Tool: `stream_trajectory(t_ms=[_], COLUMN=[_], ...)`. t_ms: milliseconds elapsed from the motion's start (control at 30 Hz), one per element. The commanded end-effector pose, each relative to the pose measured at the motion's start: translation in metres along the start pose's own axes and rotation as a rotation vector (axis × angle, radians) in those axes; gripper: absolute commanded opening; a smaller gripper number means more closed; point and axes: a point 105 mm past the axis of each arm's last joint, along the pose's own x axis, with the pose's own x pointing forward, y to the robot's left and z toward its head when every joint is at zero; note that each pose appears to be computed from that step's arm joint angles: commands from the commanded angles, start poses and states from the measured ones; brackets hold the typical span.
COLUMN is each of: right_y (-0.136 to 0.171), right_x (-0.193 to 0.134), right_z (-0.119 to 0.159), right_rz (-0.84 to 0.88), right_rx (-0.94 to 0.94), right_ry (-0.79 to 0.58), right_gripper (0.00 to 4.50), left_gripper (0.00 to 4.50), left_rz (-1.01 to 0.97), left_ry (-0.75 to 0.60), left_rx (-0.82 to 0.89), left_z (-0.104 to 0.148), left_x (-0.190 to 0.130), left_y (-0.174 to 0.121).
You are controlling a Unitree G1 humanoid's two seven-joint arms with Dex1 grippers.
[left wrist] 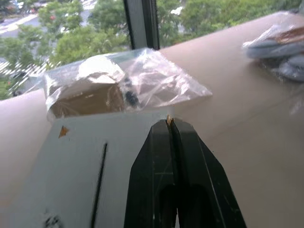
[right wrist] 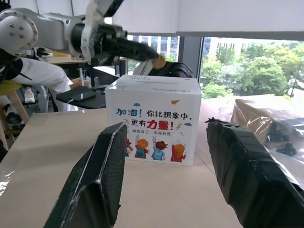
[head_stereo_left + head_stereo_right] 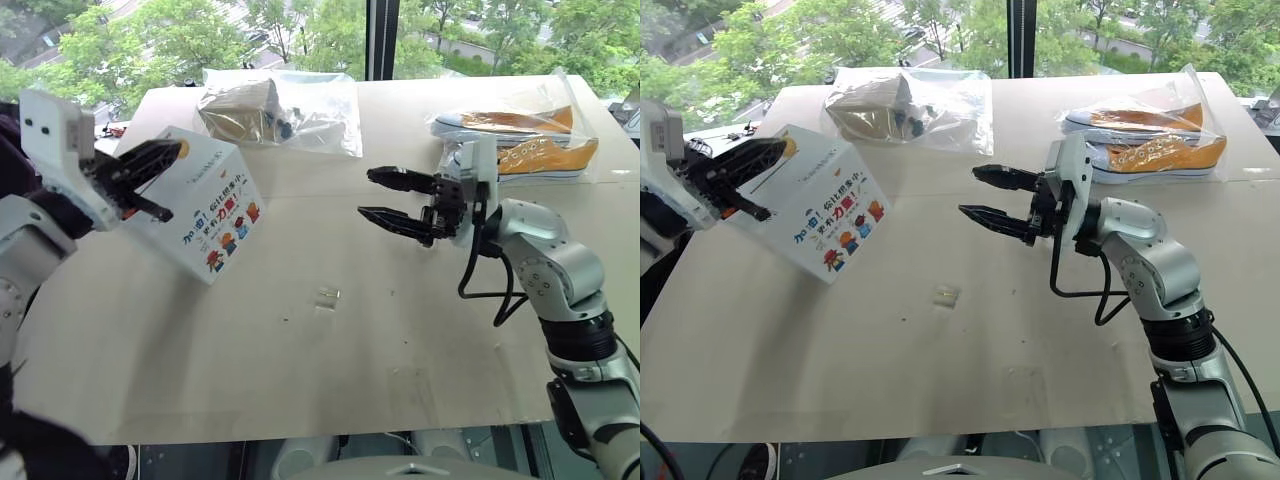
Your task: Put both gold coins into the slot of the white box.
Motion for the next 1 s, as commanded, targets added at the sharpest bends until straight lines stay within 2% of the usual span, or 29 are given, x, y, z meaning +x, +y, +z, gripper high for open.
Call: stream_trajectory(t_ms=[33, 400, 700, 1000], right_y=[0.003, 0.003, 0.006, 0.006], right_x=[0.002, 0.004, 0.004, 0.005], right_z=[0.008, 0.009, 0.01, 0.01], right_rz=[0.017, 0.009, -0.017, -0.037], right_rx=[-0.049, -0.059, -0.063, -0.062], right_ry=[-0.026, -0.04, -0.052, -0.059], right_gripper=[2.83, 2.83, 2.83, 2.83], left_gripper=[0.0, 0.0, 0.0, 0.0], left_rz=[0.02, -0.045, -0.172, -0.18], left_ry=[-0.019, 0.013, 0.088, 0.152], left_rx=[0.014, -0.133, -0.177, -0.151], left_z=[0.004, -0.015, -0.029, -0.039], left_x=[-0.005, -0.002, 0.002, 0.003], left_y=[0.016, 0.06, 0.051, 0.052])
